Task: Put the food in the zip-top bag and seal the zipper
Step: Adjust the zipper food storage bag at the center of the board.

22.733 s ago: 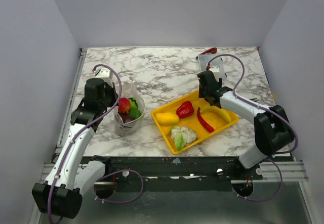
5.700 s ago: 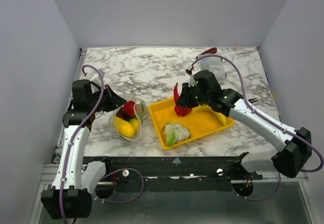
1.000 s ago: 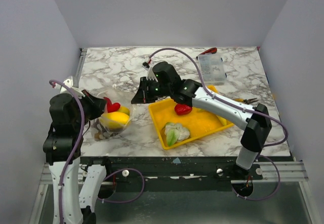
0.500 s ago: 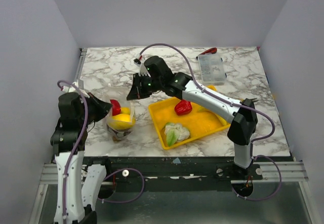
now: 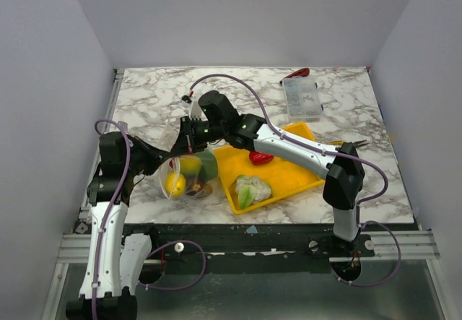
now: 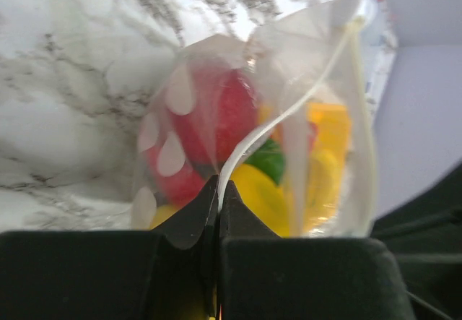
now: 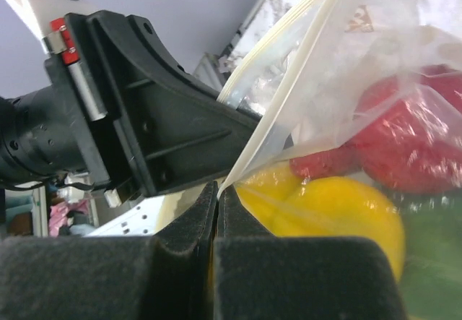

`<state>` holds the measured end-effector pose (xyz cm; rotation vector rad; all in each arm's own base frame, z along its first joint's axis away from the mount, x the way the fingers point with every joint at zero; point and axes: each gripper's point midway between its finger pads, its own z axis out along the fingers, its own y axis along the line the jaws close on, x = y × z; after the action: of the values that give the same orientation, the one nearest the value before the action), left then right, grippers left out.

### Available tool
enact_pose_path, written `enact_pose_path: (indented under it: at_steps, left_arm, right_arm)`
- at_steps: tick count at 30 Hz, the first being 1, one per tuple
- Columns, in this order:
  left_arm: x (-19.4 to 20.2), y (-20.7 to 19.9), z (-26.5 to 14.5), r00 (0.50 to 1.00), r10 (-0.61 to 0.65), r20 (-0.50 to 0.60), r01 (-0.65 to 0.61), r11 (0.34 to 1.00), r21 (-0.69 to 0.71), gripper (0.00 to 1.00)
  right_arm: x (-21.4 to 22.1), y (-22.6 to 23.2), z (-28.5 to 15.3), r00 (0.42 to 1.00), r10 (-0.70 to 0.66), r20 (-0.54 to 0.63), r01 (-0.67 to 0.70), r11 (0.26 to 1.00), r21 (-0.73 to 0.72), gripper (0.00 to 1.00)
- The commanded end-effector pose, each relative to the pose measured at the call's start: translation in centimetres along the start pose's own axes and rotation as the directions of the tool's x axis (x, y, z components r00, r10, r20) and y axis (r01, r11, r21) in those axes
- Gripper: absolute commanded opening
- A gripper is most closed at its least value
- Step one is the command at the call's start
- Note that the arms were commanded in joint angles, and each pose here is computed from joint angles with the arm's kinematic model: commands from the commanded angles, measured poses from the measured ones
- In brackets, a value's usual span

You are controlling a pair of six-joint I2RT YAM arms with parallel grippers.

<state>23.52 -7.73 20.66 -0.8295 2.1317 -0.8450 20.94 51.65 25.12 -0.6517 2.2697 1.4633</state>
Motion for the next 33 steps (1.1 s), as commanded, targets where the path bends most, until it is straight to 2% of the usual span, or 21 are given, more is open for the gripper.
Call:
enact_pose_path:
  at_steps: [1, 4, 8, 14, 21, 25, 28, 30, 33]
  left_arm:
    - [-0.8, -4.7, -2.6, 0.998, 0.005, 0.063, -0.018, 0.979, 0.203, 0.00]
    - [-0.7, -3.1, -1.6, 0.998, 0.039, 0.053, -0.046, 0.988, 0.145, 0.00]
    - [0.7, -1.5, 0.0, 0.996, 0.066, -0.062, -0.060, 0.993, 0.097, 0.00]
    - [0.5, -3.0, -1.3, 0.991, 0.134, 0.000, -0.132, 0.975, 0.181, 0.00]
    - [1.5, -1.3, -0.4, 0.985, 0.160, -0.067, -0.150, 0.979, 0.138, 0.00]
    - [0.7, -3.1, -2.8, 0.979, 0.203, -0.031, -0.197, 0.971, 0.137, 0.00]
    - [-0.8, -5.9, -7.5, 0.963, 0.248, 0.104, -0.262, 0.954, 0.145, 0.00]
    - [-1.8, -5.6, -9.0, 0.949, 0.253, 0.190, -0.274, 0.958, 0.091, 0.00]
    - [-0.9, -2.5, -5.8, 0.969, 0.222, 0.109, -0.226, 0.974, 0.025, 0.00]
  right_arm:
    - [-0.5, 4.7, -0.5, 0.999, -0.032, 0.043, 0.037, 0.991, -0.131, 0.00]
    - [-0.1, 2.1, 0.1, 0.999, -0.017, 0.049, 0.020, 0.998, -0.063, 0.00]
    - [1.1, 1.4, 1.1, 0.999, 0.032, -0.003, -0.032, 0.996, -0.080, 0.00]
    - [0.1, 2.0, 0.0, 0.999, 0.016, 0.052, -0.012, 0.997, -0.076, 0.00]
    - [1.0, 1.0, 0.1, 0.998, 0.033, 0.047, -0.031, 0.998, -0.058, 0.00]
    - [0.1, 1.2, -1.3, 0.999, 0.026, 0.043, -0.025, 0.999, -0.026, 0.00]
    - [0.0, 3.1, -3.6, 0.999, 0.003, 0.031, -0.003, 1.000, -0.028, 0.00]
    - [0.1, 3.8, -5.1, 0.998, 0.013, 0.063, -0.010, 0.999, -0.050, 0.00]
    - [1.3, 1.7, -5.1, 0.997, 0.016, 0.069, -0.016, 1.000, 0.001, 0.00]
